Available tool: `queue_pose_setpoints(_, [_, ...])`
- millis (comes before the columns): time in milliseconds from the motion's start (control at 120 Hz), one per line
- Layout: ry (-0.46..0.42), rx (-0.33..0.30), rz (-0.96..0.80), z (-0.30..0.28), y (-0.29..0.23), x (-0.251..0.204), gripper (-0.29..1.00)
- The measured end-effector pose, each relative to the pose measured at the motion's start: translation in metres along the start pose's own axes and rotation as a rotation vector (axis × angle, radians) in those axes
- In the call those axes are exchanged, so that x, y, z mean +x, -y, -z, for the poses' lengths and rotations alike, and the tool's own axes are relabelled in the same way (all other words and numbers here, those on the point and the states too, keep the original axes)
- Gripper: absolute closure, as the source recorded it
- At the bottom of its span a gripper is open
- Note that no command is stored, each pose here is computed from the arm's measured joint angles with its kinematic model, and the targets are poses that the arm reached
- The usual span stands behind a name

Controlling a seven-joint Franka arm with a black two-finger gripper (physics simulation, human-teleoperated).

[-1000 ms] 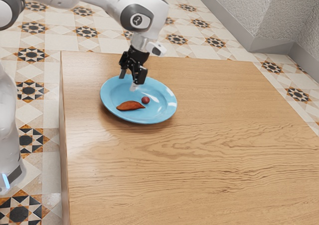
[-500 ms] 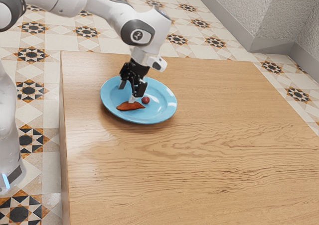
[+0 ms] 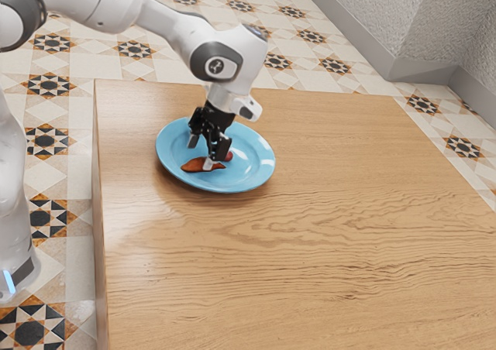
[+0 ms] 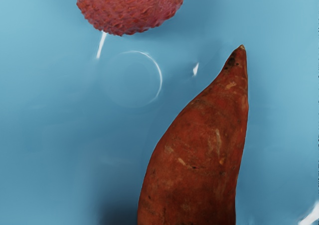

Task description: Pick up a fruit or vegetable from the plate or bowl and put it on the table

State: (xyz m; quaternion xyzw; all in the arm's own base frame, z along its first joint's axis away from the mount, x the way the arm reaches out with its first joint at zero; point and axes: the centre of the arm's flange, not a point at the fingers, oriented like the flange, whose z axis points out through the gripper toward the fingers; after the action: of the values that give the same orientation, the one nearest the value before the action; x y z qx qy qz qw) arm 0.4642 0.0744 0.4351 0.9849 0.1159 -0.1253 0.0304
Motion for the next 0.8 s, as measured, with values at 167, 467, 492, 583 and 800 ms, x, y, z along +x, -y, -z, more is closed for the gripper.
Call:
queue_pose_setpoints(167, [0.008, -0.006, 0.0, -0.007, -0.004, 0.004, 0.0])
queue_pose_setpoints(467, [0.016, -0.018, 0.007, -0.013, -0.006, 0.008, 0.16])
queue_pose_setpoints(492, [0.017, -0.018, 0.007, -0.013, -0.006, 0.008, 0.19])
queue_pose_setpoints(583, [0.017, -0.021, 0.009, -0.013, -0.005, 0.008, 0.31])
queue_pose_setpoints(800, [0.022, -0.023, 0.01, -0.016, -0.002, 0.01, 0.52])
